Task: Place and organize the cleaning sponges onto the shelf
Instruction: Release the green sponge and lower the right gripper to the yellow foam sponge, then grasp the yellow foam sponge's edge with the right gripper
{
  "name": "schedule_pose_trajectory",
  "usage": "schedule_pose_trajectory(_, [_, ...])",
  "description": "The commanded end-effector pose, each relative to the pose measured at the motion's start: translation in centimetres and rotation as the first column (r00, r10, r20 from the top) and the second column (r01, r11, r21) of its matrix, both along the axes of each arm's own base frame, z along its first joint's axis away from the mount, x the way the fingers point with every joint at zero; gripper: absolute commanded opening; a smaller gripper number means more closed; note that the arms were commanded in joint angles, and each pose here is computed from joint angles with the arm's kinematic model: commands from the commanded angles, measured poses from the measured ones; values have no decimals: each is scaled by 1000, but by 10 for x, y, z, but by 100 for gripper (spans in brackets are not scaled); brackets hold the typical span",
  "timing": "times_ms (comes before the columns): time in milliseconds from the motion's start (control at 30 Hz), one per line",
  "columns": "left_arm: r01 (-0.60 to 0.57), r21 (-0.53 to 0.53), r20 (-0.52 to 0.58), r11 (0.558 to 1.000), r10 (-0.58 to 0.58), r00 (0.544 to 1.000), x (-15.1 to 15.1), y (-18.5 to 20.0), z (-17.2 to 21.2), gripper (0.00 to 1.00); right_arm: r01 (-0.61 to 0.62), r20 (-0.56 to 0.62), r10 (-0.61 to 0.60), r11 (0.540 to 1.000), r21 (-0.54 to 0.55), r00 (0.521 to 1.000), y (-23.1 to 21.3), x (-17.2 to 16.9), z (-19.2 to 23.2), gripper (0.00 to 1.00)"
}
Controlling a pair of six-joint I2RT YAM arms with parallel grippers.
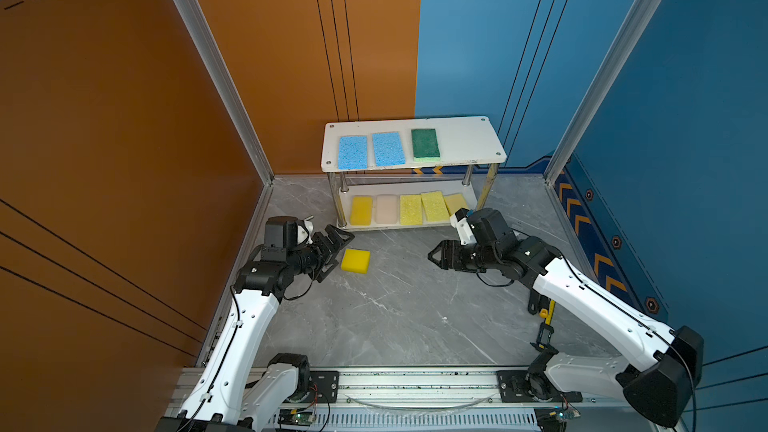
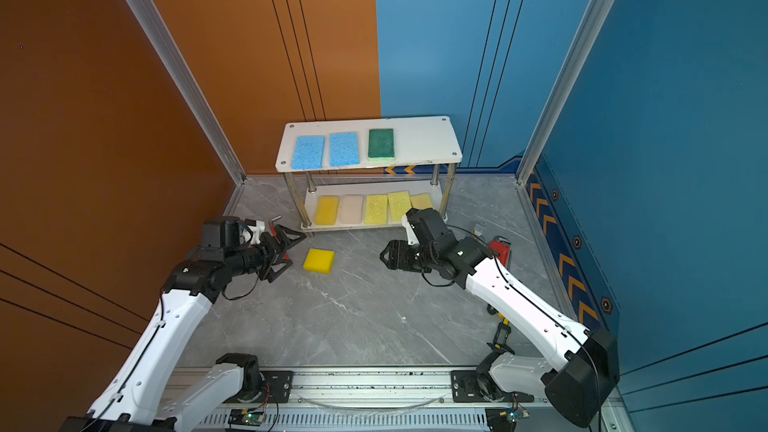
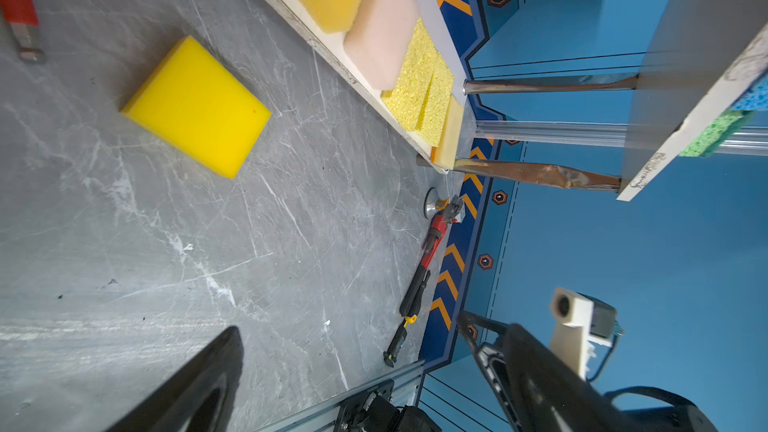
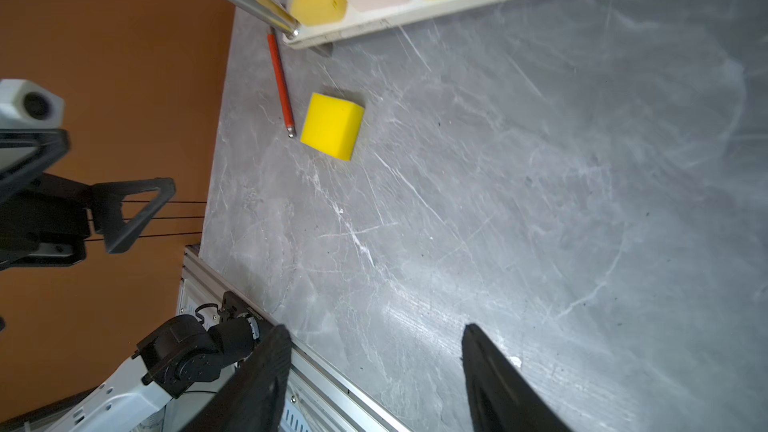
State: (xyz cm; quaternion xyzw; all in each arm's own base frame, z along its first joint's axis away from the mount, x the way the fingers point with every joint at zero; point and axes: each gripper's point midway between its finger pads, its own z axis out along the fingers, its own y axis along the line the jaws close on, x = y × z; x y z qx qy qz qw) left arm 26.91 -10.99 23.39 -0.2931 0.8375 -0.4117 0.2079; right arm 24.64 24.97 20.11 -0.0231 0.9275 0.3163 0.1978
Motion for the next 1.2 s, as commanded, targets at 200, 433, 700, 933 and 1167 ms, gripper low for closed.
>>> schedule_pose_trajectory(200, [9,-13,-145,1000,-10,989,-28,-3,-43,98,-49,-116,68,986,160,991,80,8,-54,71])
schedule_pose_trajectory(433, [-22,-46,-177,999,13,984,-43,-2,-56,98,-90,-172,127,974,209,977,140,28,-80,71])
schedule_pose_trajectory(700, [-36,-50,-146,998,29,989,-49,3,-45,98,-117,-216,157,975,188,964,178,46,-109,71])
schedule_pose_trajectory(933, [-46,-42,-138,998,40,990,-58,11,-39,98,-107,-252,147,980,168,957,193,64,-133,65])
schedule_pose_trajectory(1167, [-56,-52,-140,997,48,989,-62,16,-38,98,-94,-272,122,989,114,954,194,71,-151,59])
